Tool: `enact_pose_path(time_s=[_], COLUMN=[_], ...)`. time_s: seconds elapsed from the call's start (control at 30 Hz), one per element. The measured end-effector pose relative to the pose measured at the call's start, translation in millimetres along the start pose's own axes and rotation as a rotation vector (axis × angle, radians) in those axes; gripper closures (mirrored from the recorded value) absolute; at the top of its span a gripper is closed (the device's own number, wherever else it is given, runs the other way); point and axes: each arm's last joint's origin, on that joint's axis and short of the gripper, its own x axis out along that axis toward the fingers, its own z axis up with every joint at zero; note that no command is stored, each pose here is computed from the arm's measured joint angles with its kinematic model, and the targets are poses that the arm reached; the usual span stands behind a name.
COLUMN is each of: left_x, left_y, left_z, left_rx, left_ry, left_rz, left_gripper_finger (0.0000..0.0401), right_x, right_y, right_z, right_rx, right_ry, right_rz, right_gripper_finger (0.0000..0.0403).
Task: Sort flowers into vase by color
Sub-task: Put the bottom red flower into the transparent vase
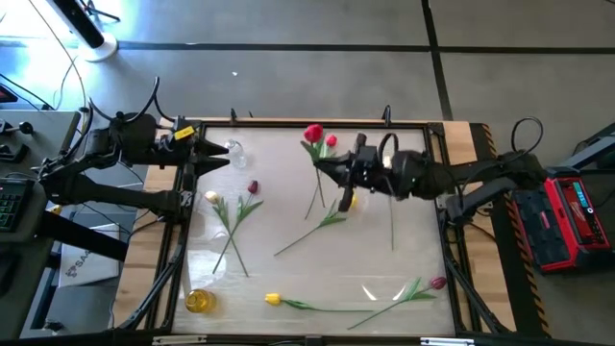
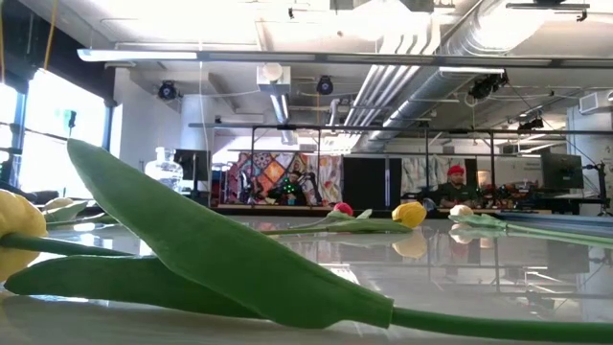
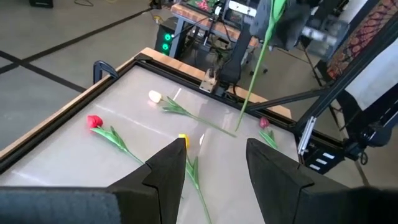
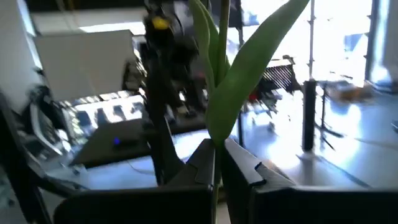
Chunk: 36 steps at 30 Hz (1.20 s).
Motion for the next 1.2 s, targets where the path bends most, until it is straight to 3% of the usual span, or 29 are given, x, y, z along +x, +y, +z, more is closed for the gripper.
enact_pose_path(time_s=[0.2, 0.4, 0.5, 0.67, 0.87, 1.03, 1.2], left_x=[1.0, 4.2, 8.5, 21.2, 40.4, 55.7, 66.6], left_y=[0.0, -0.4, -1.4, -6.9, -19.6, -24.5, -26.2], left_z=[0.0, 0.1, 1.0, 11.1, 26.5, 31.2, 33.4], left_rx=[0.027, 0.009, -0.012, 0.049, 0.184, 0.246, 0.274], left_ry=[0.003, 0.013, 0.020, -0.042, -0.165, -0.204, -0.220], left_rz=[0.001, 0.000, -0.016, -0.085, -0.190, -0.200, -0.200], left_gripper_finger=[0.0245, 0.0245, 0.0245, 0.0241, 0.0199, 0.0162, 0.0152], right_x=[7.4, 19.1, 34.4, 64.2, 89.0, 100.4, 109.1], right_y=[-18.5, -25.9, -22.6, -14.9, -13.4, -13.3, -18.8], right_z=[13.2, 10.1, 9.6, 20.3, 34.3, 44.1, 49.8], right_rx=[0.054, 0.078, 0.080, 0.036, 0.016, 0.010, 0.013], right_ry=[-0.127, -0.187, -0.174, -0.125, -0.073, -0.073, -0.072], right_rz=[0.104, 0.133, 0.166, 0.199, 0.233, 0.269, 0.288], right_gripper_finger=[0.0403, 0.0403, 0.0403, 0.0403, 0.0403, 0.0403, 0.0403])
